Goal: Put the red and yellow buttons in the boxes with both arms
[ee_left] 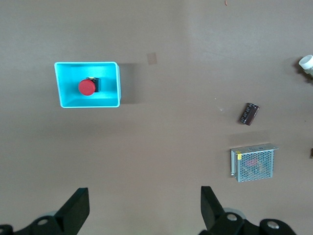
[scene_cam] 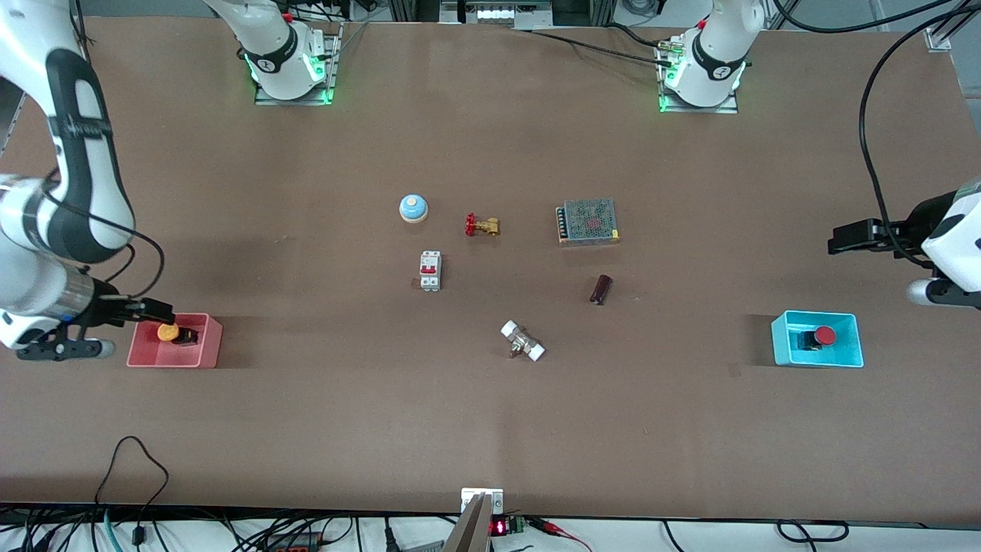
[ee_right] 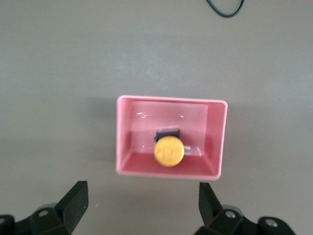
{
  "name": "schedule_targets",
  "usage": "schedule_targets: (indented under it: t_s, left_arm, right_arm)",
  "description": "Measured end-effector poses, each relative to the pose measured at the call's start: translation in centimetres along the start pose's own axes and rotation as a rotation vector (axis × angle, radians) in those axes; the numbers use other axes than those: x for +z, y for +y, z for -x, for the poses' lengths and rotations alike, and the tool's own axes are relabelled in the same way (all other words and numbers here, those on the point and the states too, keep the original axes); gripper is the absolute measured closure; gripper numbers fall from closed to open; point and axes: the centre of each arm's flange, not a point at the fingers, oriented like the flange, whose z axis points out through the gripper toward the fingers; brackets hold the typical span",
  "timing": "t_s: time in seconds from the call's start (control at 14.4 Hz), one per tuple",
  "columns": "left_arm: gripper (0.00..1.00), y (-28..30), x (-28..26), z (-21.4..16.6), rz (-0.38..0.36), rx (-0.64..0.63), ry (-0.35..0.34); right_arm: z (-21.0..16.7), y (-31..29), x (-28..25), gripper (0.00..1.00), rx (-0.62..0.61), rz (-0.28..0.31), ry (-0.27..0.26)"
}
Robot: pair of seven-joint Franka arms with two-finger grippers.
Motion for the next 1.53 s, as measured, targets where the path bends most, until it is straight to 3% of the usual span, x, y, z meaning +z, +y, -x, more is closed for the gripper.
schedule_targets:
  t_s: [0.21, 0.42, 0.56, 0.83, 1.53]
  left_arm:
    - [0.0, 1.7, -0.4, 0.6, -0.01, 0.006, 0.019]
    - [0.0, 3.3, -1.3, 3.8, -0.046, -0.003, 0.137]
    - [0.0, 3.8, -1.6, 6.8, -0.062, 0.004, 0.172]
    - [0.0, 2.8, -0.7, 8.4, -0.073, 0.092, 0.16]
    - [0.0, 2.4, 0.3, 7.9, -0.073, 0.112, 0.141]
  right_arm:
    - [1.6, -1.0, -6.6, 0.0, -0.011, -0.01, 0.011]
    - [4.1, -1.8, -12.0, 0.0, -0.019, -0.023, -0.013]
    - [5.6, -3.0, -14.3, 0.0, -0.034, -0.035, -0.041]
    - [7.4, -6.2, -16.5, 0.0, -0.011, -0.048, -0.09]
    - [7.5, -8.1, -16.4, 0.0, 0.01, -0.05, -0.1]
